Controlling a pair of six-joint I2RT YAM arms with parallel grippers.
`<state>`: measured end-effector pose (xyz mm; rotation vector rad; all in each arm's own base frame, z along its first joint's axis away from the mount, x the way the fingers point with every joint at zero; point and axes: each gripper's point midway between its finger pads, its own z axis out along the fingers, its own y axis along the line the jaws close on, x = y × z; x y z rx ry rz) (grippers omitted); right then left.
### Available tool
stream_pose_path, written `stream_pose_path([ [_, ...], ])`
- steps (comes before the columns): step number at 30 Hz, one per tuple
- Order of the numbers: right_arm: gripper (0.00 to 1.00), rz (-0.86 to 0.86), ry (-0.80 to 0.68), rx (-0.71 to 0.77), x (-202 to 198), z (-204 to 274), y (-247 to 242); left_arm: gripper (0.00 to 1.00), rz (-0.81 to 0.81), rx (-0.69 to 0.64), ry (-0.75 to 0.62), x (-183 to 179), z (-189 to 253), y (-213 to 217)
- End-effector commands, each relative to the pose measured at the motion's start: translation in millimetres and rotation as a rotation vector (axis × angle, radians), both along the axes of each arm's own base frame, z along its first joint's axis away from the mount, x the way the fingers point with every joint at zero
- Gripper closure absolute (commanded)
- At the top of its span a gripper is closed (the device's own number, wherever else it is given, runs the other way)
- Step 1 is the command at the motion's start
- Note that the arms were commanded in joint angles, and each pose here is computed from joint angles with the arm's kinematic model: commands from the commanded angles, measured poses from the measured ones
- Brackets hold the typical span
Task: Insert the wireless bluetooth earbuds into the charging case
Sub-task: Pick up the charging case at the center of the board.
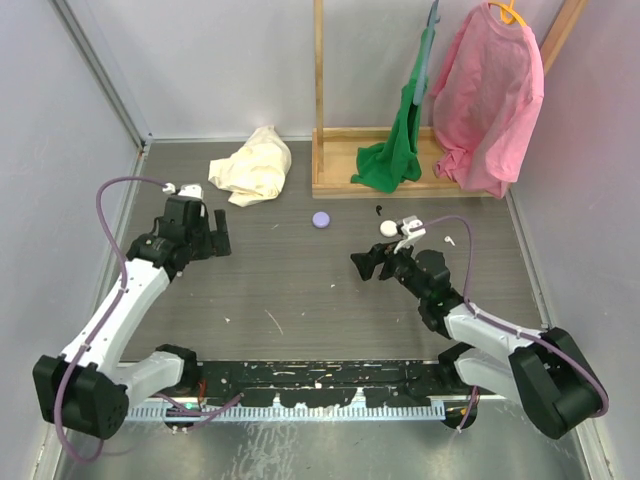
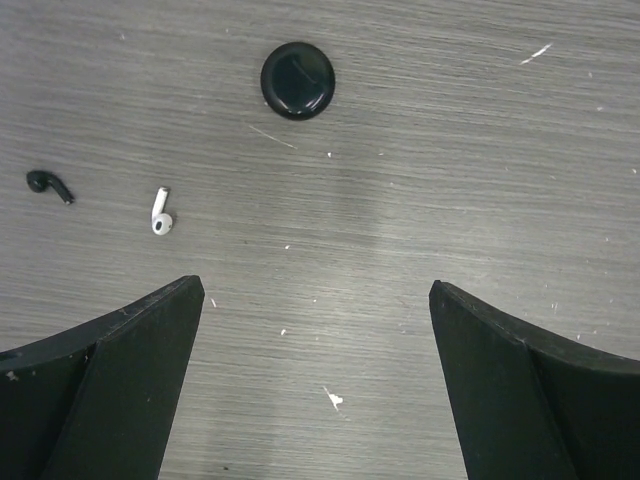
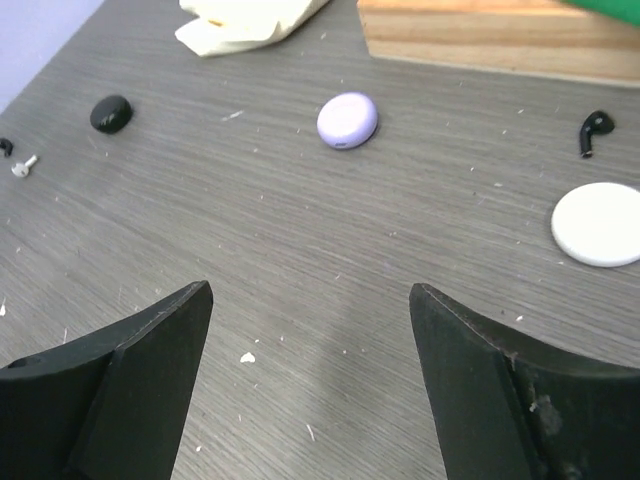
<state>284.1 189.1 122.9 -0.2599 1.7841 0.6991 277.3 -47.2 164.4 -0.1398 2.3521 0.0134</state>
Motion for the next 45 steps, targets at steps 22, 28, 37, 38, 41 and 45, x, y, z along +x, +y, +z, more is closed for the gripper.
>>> stream_pose_path([
  [22, 0.14, -0.142, -0.220, 0.029, 9.6, 47.4, -16.1, 0.10, -0.145, 0.098, 0.334, 109.8, -50.5, 16.6],
  [28, 0.14, -0.141, -0.220, 0.027, 8.7, 46.6, -14.6, 0.15, -0.238, 0.135, 0.423, 120.5, -67.9, 15.7],
  [37, 0.14, -0.139, -0.220, 0.029, 8.7, 47.6, -14.0, 0.27, -0.301, 0.150, 0.534, 134.7, -93.8, 13.8],
  [38, 0.14, -0.140, -0.218, 0.027, 8.5, 46.2, -14.3, 0.29, -0.311, 0.145, 0.548, 134.8, -95.3, 12.5],
  [41, 0.14, -0.138, -0.216, 0.028, 8.8, 46.1, -13.8, 0.31, -0.322, 0.139, 0.580, 134.0, -104.5, 11.1],
  [45, 0.14, -0.126, -0.215, 0.032, 7.9, 46.7, -11.4, 0.31, -0.325, 0.132, 0.617, 132.0, -115.5, 11.0],
])
